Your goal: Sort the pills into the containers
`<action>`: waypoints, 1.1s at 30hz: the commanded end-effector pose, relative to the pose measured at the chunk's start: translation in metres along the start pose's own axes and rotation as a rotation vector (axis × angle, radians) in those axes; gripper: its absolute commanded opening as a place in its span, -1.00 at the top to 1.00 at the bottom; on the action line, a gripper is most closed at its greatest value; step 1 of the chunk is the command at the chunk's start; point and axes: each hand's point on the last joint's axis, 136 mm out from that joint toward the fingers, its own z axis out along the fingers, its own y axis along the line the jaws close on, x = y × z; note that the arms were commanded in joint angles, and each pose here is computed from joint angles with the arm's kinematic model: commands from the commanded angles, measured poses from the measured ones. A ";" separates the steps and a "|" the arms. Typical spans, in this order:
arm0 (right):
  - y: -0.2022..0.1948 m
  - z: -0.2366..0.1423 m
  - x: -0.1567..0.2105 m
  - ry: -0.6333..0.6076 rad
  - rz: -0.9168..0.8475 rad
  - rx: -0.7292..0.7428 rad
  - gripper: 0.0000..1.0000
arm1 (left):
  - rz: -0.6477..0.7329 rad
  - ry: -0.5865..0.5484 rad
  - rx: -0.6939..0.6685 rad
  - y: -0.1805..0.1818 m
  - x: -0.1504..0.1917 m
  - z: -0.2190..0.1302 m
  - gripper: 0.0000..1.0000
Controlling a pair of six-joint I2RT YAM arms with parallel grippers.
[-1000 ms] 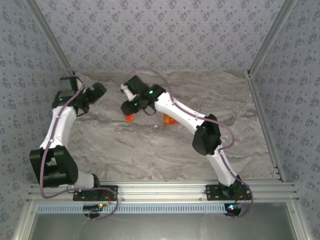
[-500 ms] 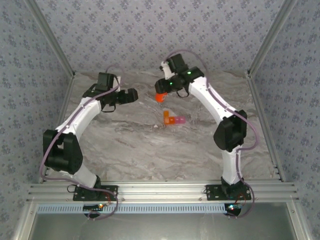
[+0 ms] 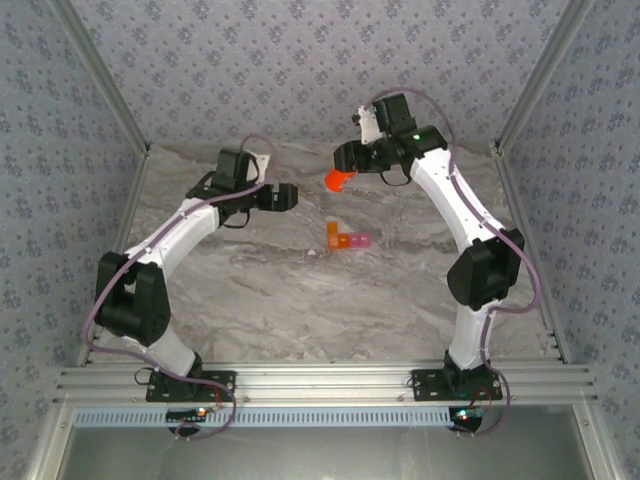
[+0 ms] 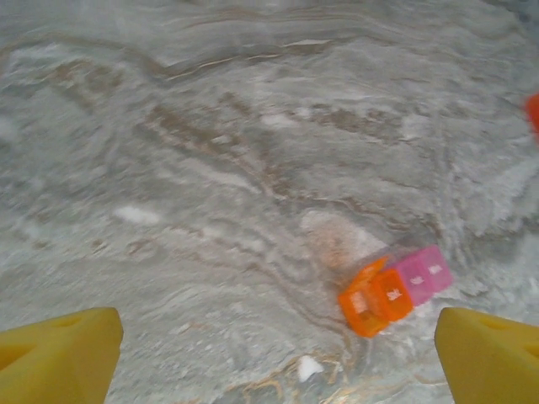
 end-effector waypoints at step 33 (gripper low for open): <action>0.051 -0.040 0.026 0.057 0.104 -0.339 0.03 | 0.601 -0.348 0.599 -0.165 -0.005 -0.009 -0.74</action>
